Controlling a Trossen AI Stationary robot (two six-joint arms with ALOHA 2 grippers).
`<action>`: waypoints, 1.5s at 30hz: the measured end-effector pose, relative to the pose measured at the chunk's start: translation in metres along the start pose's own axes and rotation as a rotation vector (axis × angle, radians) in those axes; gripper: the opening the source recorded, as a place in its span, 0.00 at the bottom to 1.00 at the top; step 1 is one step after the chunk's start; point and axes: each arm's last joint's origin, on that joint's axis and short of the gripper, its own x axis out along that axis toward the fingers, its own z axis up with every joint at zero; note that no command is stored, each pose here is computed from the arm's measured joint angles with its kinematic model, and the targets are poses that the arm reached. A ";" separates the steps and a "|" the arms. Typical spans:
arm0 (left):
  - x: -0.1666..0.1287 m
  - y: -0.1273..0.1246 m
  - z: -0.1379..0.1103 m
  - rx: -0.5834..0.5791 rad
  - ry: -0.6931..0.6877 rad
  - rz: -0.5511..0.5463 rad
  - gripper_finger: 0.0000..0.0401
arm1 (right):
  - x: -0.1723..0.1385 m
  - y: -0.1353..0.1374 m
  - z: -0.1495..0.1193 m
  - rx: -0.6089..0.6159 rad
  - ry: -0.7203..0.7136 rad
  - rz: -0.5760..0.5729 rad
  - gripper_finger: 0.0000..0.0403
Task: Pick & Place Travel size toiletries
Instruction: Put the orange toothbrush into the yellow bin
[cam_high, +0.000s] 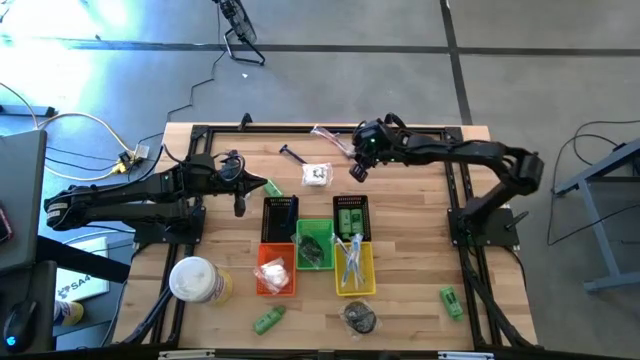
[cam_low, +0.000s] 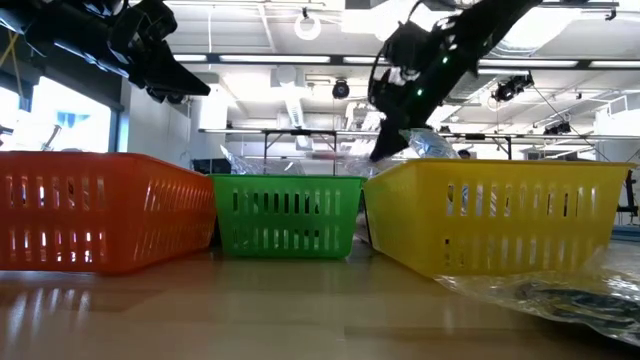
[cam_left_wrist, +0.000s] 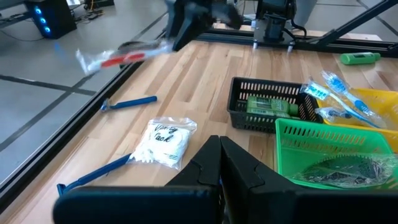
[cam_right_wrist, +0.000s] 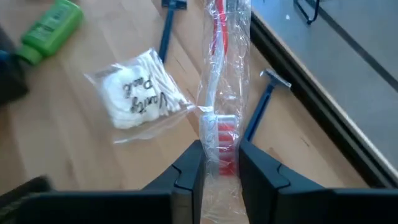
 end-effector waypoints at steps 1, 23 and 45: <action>0.000 0.000 0.000 0.000 0.000 0.000 0.00 | -0.006 0.002 0.002 -0.003 -0.017 0.005 0.17; 0.000 0.000 0.000 0.000 0.000 0.000 0.00 | -0.089 0.042 0.004 -0.015 -0.106 0.052 0.17; 0.000 0.000 0.000 -0.003 -0.001 0.000 0.00 | -0.118 0.124 -0.023 0.074 -0.104 0.117 0.17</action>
